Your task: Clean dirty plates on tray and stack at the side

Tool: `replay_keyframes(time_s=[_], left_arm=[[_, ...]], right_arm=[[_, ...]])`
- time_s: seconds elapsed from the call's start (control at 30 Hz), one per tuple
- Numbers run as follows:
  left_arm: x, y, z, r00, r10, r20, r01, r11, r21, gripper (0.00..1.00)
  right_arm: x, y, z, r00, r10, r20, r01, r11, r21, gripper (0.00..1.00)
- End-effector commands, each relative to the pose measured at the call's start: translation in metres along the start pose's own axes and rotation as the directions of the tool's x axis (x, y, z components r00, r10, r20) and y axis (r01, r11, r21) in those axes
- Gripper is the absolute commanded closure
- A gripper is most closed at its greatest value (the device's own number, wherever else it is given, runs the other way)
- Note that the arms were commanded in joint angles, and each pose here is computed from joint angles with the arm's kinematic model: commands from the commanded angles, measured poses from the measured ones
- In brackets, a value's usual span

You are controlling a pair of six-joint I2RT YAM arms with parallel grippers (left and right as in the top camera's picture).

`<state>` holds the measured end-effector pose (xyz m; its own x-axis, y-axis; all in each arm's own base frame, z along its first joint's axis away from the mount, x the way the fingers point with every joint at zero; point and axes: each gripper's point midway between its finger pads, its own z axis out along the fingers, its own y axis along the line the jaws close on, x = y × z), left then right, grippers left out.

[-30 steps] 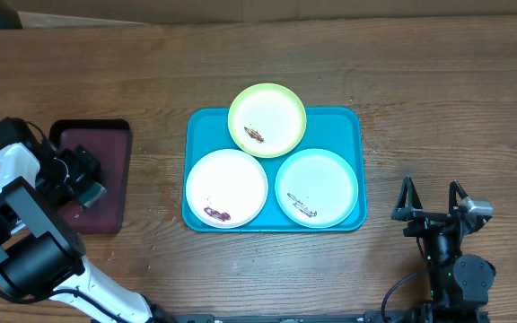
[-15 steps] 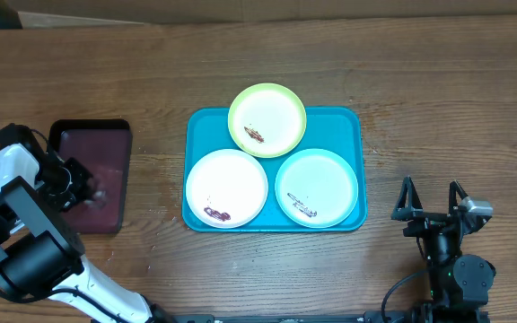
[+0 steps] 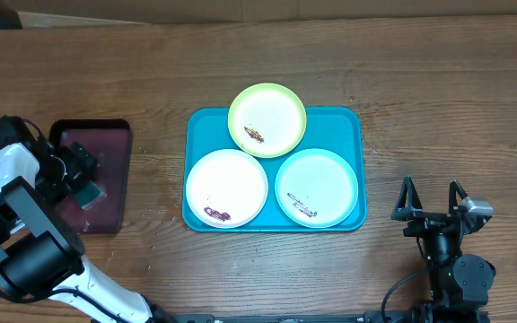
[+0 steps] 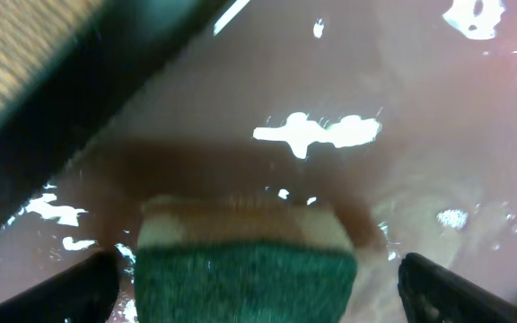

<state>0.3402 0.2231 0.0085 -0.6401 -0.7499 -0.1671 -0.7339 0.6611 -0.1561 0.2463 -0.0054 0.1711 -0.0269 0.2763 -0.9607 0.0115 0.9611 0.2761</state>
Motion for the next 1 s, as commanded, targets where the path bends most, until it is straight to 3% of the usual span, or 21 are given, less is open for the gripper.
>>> replay_keyframes(time_s=[0.0, 0.1, 0.13, 0.2, 0.23, 0.27, 0.3, 0.33, 0.63, 0.67, 0.77, 0.97], left_arm=[[0.007, 0.005, 0.015, 1.000, 0.013, -0.028, -0.013, 1.000, -0.004, 0.34], [0.006, 0.005, 0.015, 1.000, 0.016, -0.022, -0.017, 1.000, -0.007, 0.89], [0.005, 0.007, 0.015, 1.000, 0.016, -0.021, -0.016, 1.000, -0.015, 0.96], [0.006, 0.009, 0.015, 1.000, 0.016, -0.023, -0.016, 1.000, -0.026, 0.96], [0.007, 0.010, 0.015, 0.999, 0.015, -0.028, -0.016, 0.999, -0.029, 0.92], [0.009, 0.010, 0.015, 0.999, 0.014, -0.036, -0.015, 0.999, -0.031, 0.66], [0.012, 0.011, 0.015, 0.999, 0.012, -0.048, -0.014, 0.999, -0.033, 0.23], [0.015, 0.011, 0.014, 0.998, 0.011, -0.060, -0.013, 0.999, -0.035, 0.00], [0.062, 0.014, 0.007, 0.967, -0.019, -0.252, 0.009, 0.999, -0.039, 0.00], [0.067, 0.015, 0.005, 0.962, -0.022, -0.272, 0.011, 0.999, -0.044, 0.04], [0.079, 0.017, 0.002, 0.947, -0.031, -0.318, 0.014, 0.998, -0.056, 0.27], [0.081, 0.019, 0.001, 0.945, -0.033, -0.327, 0.012, 0.998, -0.065, 0.87]], right_arm=[[0.001, -0.002, 0.000, 1.000, -0.004, 0.007, 0.004, 1.000, 0.006, 0.00], [0.001, -0.002, 0.000, 1.000, -0.004, 0.007, 0.004, 1.000, 0.006, 0.00], [0.001, -0.002, 0.000, 1.000, -0.004, 0.007, 0.004, 1.000, 0.006, 0.00], [0.001, -0.002, 0.000, 1.000, -0.004, 0.007, 0.004, 1.000, 0.006, 0.00], [0.001, -0.002, 0.000, 1.000, -0.004, 0.007, 0.004, 1.000, 0.006, 0.00], [0.001, -0.002, 0.000, 1.000, -0.004, 0.007, 0.004, 1.000, 0.006, 0.00], [0.001, -0.002, 0.000, 1.000, -0.004, 0.007, 0.004, 1.000, 0.006, 0.00], [0.001, -0.002, 0.000, 1.000, -0.004, 0.007, 0.004, 1.000, 0.006, 0.00], [0.001, -0.002, 0.000, 1.000, -0.004, 0.007, 0.004, 1.000, 0.006, 0.00], [0.001, -0.002, 0.000, 1.000, -0.004, 0.007, 0.004, 1.000, 0.006, 0.00], [0.001, -0.002, 0.000, 1.000, -0.004, 0.007, 0.004, 1.000, 0.006, 0.00], [0.001, -0.002, 0.000, 1.000, -0.004, 0.007, 0.004, 1.000, 0.006, 0.00]])
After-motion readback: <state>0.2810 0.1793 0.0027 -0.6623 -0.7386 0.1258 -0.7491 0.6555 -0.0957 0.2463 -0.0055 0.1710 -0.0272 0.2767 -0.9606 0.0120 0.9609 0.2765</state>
